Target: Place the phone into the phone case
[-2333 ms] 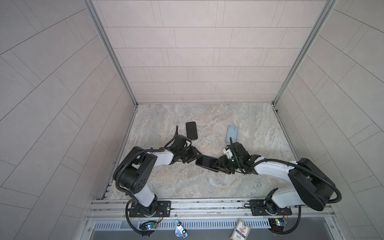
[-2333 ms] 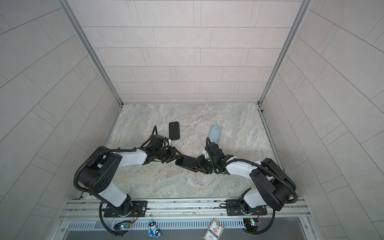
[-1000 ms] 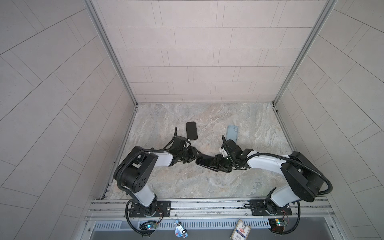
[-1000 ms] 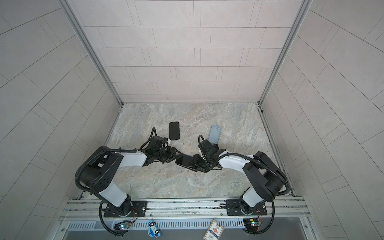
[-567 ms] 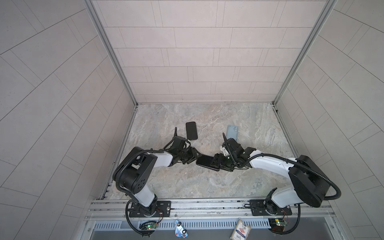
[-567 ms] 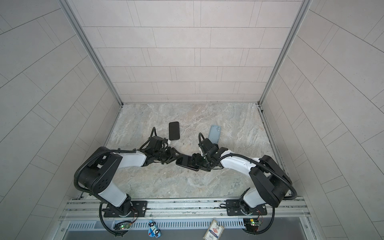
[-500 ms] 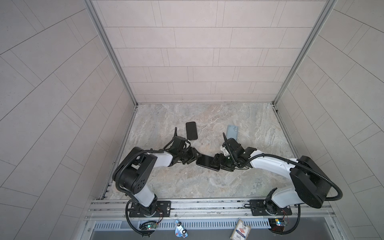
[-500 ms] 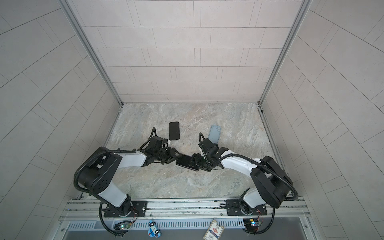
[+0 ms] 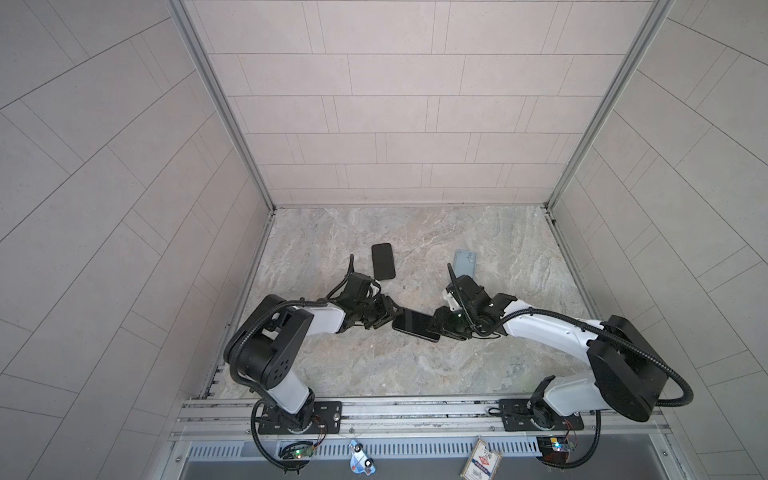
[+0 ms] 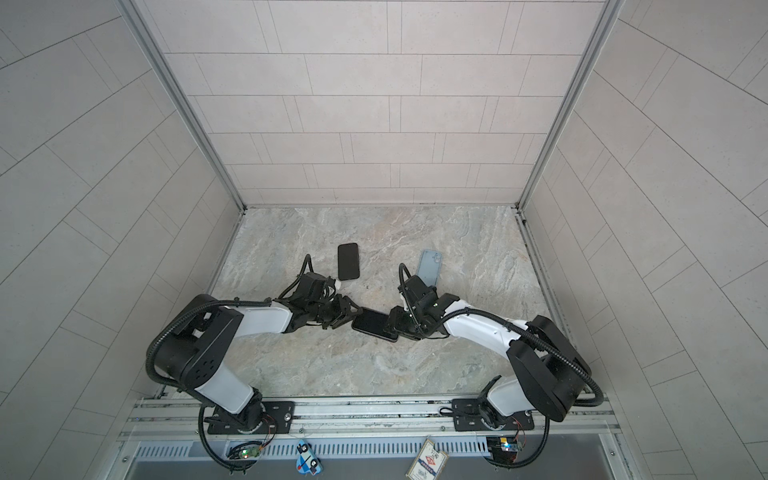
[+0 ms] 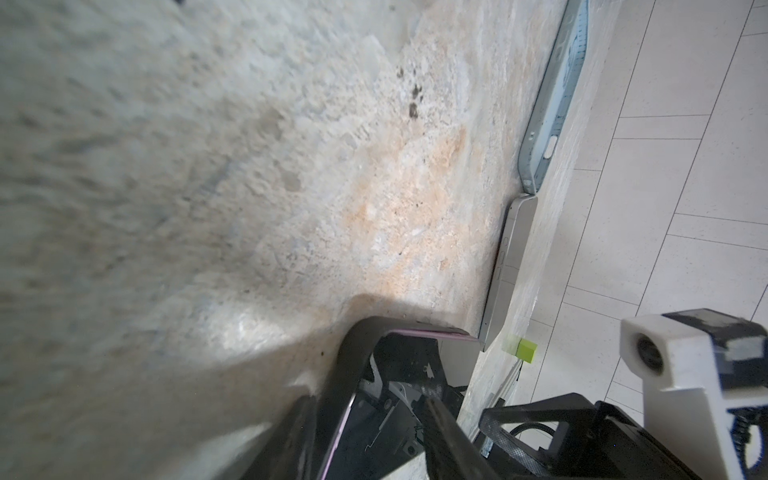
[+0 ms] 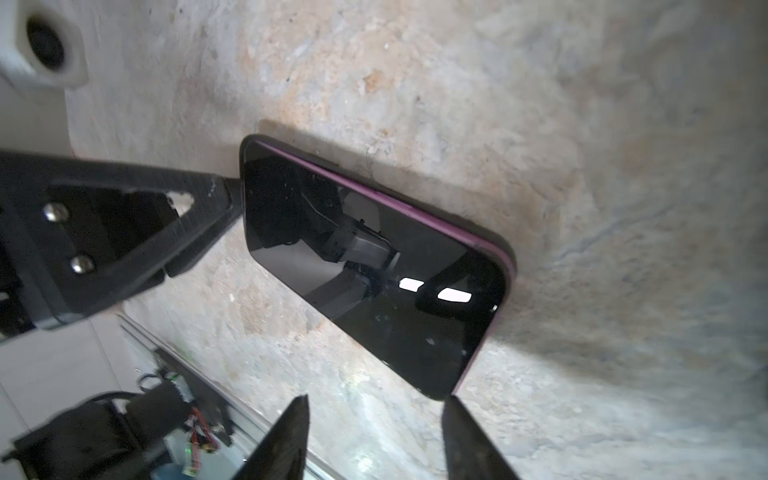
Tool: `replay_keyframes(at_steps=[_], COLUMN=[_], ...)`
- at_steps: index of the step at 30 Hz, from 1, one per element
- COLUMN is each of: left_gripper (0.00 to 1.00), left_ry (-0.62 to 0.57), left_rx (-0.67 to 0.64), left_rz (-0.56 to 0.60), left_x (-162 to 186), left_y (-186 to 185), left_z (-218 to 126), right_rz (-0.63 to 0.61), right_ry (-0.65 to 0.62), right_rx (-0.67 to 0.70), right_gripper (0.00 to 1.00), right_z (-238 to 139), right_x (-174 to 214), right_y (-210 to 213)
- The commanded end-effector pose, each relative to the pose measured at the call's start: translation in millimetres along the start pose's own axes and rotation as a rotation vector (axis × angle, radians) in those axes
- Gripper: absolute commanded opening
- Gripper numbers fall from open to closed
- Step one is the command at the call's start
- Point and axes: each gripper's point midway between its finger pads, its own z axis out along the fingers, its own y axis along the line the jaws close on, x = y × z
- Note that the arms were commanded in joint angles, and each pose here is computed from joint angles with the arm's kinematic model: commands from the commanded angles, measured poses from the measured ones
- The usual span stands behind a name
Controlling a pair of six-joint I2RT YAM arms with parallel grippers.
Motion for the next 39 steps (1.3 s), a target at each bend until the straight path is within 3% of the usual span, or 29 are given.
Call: replay_keyframes(at_steps=[1,7,19,39], left_gripper=[0.49,0.49,0.49,0.50], left_ry=[0.010,0.023,0.022,0.022], left_rx=[0.015,0.023,0.017,0.016], left_rz=[0.002,0.002,0.014,0.014], left_x=[7.6,15.4,14.6,13.7], left_y=[-2.1,-3.5,-5.8,-6.9], left_z=[-0.9,7.9,7.6,7.7], right_rz=[-0.009,-0.002,0.004,0.077], right_ry=[-0.024,-0.024,-0.094,-0.077], right_rx=[0.017,0.035,0.165,0.076], right_gripper=[0.40,0.24,0.26,0.18], right_z=[-5.7,-3.4,-24.9,0.0], right_x=[-0.5,3.5,6.2,17.7], right_y=[-1.6,-10.3,-41.8,-42.4])
